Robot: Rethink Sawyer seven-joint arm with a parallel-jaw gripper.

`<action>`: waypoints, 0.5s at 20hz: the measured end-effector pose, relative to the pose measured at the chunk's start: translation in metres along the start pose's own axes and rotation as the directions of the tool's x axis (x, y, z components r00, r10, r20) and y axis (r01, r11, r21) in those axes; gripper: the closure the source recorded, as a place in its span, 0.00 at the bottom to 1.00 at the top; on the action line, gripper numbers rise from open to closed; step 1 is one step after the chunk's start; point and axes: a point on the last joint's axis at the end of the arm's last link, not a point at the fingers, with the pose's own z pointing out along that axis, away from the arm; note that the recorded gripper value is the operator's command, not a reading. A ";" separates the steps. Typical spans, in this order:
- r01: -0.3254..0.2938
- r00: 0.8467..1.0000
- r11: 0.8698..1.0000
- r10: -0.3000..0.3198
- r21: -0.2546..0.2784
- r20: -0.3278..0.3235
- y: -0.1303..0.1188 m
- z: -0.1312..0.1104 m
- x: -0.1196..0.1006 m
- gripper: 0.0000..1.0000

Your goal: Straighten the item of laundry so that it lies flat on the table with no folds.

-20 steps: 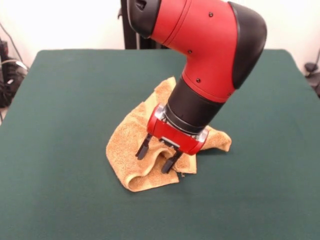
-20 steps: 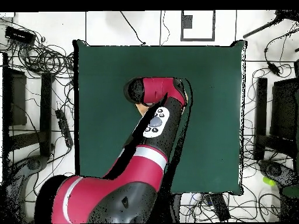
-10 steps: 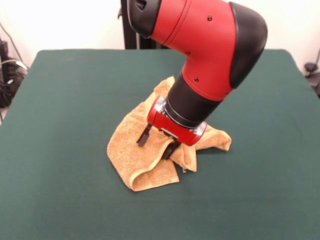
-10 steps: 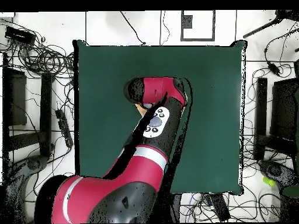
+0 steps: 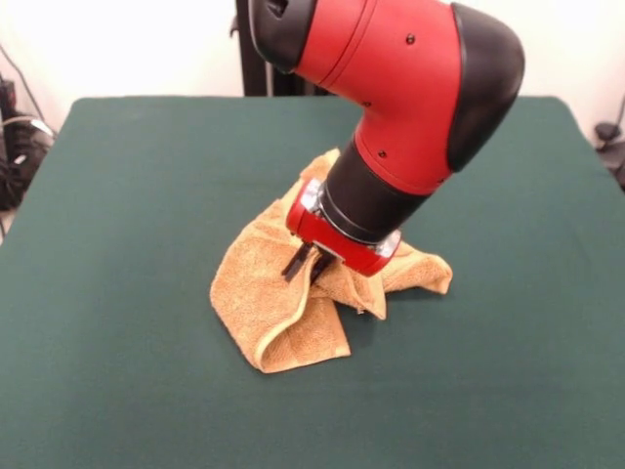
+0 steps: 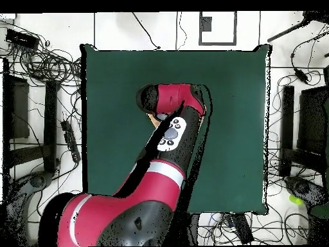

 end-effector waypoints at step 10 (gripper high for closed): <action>-0.021 1.000 1.000 0.021 -0.020 -0.008 -0.008 -0.004 0.000 1.00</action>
